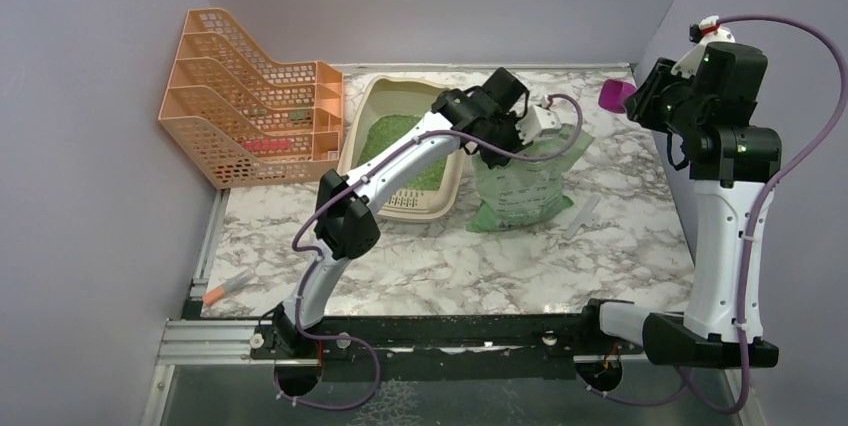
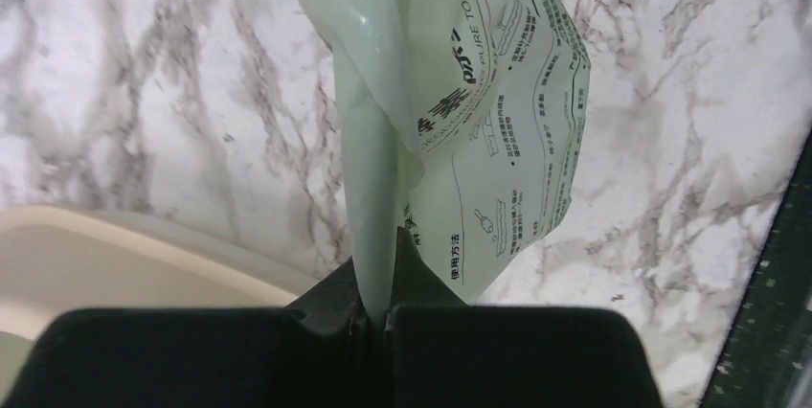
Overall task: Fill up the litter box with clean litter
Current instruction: 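Scoop the cat litter from the cat litter bag.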
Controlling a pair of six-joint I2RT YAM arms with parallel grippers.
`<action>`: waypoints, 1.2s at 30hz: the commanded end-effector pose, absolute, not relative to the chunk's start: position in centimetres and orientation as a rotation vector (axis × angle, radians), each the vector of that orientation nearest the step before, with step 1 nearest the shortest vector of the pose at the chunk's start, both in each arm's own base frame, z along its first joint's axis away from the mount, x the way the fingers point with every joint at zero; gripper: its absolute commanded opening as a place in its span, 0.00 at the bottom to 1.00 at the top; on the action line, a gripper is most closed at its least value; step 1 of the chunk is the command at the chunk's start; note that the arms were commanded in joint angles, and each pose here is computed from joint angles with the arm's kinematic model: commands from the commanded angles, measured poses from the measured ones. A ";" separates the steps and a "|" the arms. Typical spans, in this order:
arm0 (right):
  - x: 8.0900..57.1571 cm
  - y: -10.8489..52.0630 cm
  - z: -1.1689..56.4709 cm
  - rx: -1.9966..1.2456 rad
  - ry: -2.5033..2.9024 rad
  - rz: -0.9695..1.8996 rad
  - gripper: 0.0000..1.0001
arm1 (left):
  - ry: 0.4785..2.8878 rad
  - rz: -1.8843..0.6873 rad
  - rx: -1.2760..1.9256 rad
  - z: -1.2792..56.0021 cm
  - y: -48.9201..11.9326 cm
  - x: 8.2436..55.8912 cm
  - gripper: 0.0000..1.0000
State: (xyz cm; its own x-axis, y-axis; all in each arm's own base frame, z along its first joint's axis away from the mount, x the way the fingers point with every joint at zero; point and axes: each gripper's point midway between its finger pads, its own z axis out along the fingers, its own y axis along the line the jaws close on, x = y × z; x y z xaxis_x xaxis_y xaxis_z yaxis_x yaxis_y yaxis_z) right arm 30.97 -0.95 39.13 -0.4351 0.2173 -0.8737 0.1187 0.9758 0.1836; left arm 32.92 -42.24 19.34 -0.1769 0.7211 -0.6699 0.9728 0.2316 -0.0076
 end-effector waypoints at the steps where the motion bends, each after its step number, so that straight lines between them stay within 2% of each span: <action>1: 29.7 -2.8 40.7 0.286 1.967 -0.004 0.01 | 1.626 -0.270 1.534 26.1 -43.4 38.2 0.00; 6: 28.5 -2.2 42.1 0.282 1.939 0.034 0.01 | 1.479 -0.076 1.573 28.3 -42.1 40.1 0.00; 11: 26.7 -0.5 43.1 0.289 1.941 0.147 0.01 | 1.435 -0.009 1.658 27.0 -40.7 40.3 0.00; 18: 23.9 3.3 39.4 0.297 2.139 0.384 0.01 | 1.452 -0.139 1.676 26.6 -40.9 38.2 0.00; 23: 22.5 4.3 39.2 0.300 2.158 0.451 0.01 | 1.501 -0.174 1.673 25.7 -40.6 37.4 0.00; 36: 23.6 3.2 35.8 0.328 2.243 0.376 0.01 | 1.524 -0.200 1.628 26.5 -40.6 37.1 0.00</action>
